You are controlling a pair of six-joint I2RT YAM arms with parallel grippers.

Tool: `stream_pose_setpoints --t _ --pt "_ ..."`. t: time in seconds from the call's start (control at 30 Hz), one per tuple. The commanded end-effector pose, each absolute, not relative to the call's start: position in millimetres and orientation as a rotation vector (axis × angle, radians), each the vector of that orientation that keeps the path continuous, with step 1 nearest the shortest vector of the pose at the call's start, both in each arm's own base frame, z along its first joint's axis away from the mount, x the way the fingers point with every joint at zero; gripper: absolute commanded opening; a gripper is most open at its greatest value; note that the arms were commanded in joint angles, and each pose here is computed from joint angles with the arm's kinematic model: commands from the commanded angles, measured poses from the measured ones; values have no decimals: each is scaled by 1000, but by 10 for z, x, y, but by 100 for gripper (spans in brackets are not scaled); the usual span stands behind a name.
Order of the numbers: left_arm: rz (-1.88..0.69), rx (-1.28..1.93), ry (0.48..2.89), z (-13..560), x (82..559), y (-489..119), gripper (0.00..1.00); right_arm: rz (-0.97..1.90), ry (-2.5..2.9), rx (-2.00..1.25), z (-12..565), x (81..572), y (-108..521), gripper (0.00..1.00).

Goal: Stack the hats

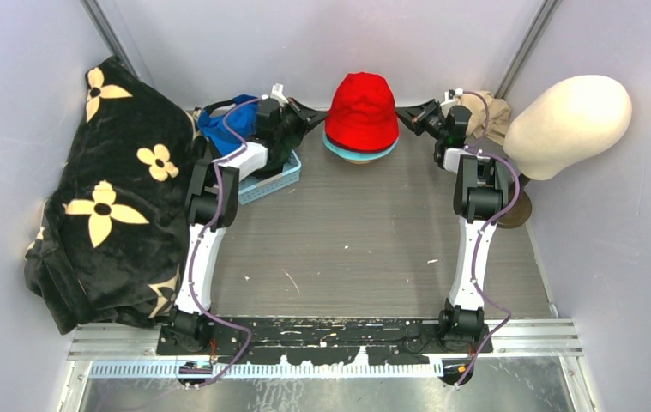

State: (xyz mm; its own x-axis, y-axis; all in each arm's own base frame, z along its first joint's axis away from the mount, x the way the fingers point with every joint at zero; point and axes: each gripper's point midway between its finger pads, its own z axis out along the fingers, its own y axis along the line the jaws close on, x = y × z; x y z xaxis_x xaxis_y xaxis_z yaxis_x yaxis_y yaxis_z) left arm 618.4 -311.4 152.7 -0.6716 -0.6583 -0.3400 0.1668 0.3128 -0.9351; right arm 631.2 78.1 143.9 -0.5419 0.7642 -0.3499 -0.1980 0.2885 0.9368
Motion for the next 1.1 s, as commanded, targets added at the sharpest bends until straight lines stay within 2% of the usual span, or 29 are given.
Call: stream_pose_setpoints --t 0.0,0.17,0.23,0.3,0.37,0.43,0.6,0.83,1.07 --pt "-1337 -416 1869 1570 6173 -2924 0 1281 1707 557 1355 6299 529 1" --pt "-1330 -404 1873 1572 6135 -2896 1 1277 1703 543 1394 6281 533 1" --pt "-1306 -400 1875 1604 6139 -2857 8 1274 1698 544 1431 6277 518 2" --pt "-1261 -399 1894 1634 6132 -2804 16 1269 1690 538 1490 6275 513 11" --pt "-1206 -395 1909 1692 6123 -2748 25 1265 1683 538 1533 6274 499 26" --pt "-1147 -387 1916 1781 6114 -2672 29 1265 1667 543 1580 6260 476 39" --pt "-1079 -395 1886 1999 6048 -2502 31 1304 1576 547 1789 6195 419 52" --pt "-1097 -348 1752 2597 5856 -2421 32 1308 1533 515 1988 6144 415 56" --pt "-1225 -210 1668 3124 5706 -2596 33 1322 1493 472 2137 6116 443 58"
